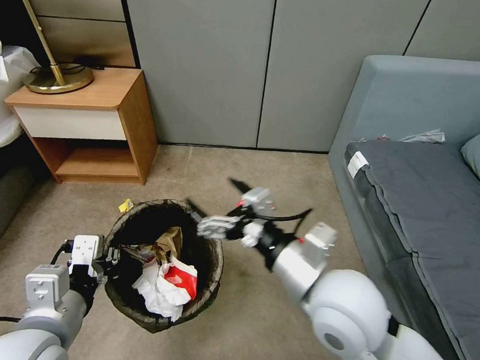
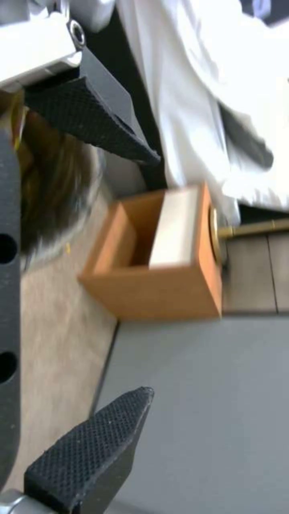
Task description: Pick up the trash bin, then pick up the garbage from the floor and place it into the trash bin.
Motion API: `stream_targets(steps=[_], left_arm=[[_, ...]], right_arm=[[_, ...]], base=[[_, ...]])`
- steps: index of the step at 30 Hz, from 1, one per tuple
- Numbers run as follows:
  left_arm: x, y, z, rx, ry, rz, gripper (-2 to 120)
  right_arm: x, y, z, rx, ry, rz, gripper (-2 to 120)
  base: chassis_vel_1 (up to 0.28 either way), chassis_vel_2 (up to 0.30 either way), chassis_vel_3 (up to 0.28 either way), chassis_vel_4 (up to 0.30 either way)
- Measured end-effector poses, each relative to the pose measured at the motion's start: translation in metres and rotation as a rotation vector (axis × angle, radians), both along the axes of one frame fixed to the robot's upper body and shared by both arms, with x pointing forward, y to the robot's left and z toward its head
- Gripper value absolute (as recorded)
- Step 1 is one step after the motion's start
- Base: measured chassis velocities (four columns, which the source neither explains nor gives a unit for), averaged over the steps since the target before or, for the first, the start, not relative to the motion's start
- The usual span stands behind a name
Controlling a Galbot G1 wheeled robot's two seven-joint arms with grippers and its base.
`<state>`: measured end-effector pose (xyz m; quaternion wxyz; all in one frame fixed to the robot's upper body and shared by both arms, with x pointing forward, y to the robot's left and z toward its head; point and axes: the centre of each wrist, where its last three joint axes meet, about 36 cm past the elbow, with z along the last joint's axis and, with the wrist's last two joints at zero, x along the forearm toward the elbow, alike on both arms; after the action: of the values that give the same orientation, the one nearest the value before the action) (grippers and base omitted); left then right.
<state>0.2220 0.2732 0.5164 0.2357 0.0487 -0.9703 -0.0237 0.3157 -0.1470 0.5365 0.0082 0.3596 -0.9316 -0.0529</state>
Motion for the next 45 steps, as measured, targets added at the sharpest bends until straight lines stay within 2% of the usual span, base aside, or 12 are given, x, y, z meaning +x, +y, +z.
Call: stream_targets(steps=[8,10,14,18,21,29,45], left_arm=[[0.0,0.0,0.0,-0.003,-0.003,0.0,1],[0.001,0.0,0.0,-0.006,-0.006,0.004,1],[0.001,0.001,0.001,-0.008,-0.01,0.011,1],[0.001,0.001,0.001,-0.01,-0.015,0.013,1],[0.003,0.001,0.002,-0.012,-0.028,0.009,1],[0.004,-0.001,0.002,-0.036,-0.035,0.01,1],[0.006,-0.002,0.003,-0.033,-0.058,0.007,1]], right_arm=[[-0.01,-0.025,-0.015,-0.016,-0.044,-0.181,100],[-0.009,-0.036,-0.029,-0.064,-0.078,-0.298,100],[-0.012,-0.049,-0.046,-0.125,-0.114,-0.394,100],[-0.024,-0.054,-0.061,-0.156,-0.091,-0.467,100],[-0.048,-0.057,-0.078,-0.166,-0.031,-0.548,100],[-0.071,-0.067,-0.085,-0.168,-0.013,-0.62,100],[-0.076,-0.067,-0.093,-0.169,-0.007,-0.673,100]], base=[[0.0,0.0,0.0,0.0],[0.0,0.0,0.0,0.0],[0.0,0.0,0.0,0.0],[0.0,0.0,0.0,0.0],[0.0,0.0,0.0,0.0],[0.0,0.0,0.0,0.0],[-0.059,0.054,0.061,-0.049]])
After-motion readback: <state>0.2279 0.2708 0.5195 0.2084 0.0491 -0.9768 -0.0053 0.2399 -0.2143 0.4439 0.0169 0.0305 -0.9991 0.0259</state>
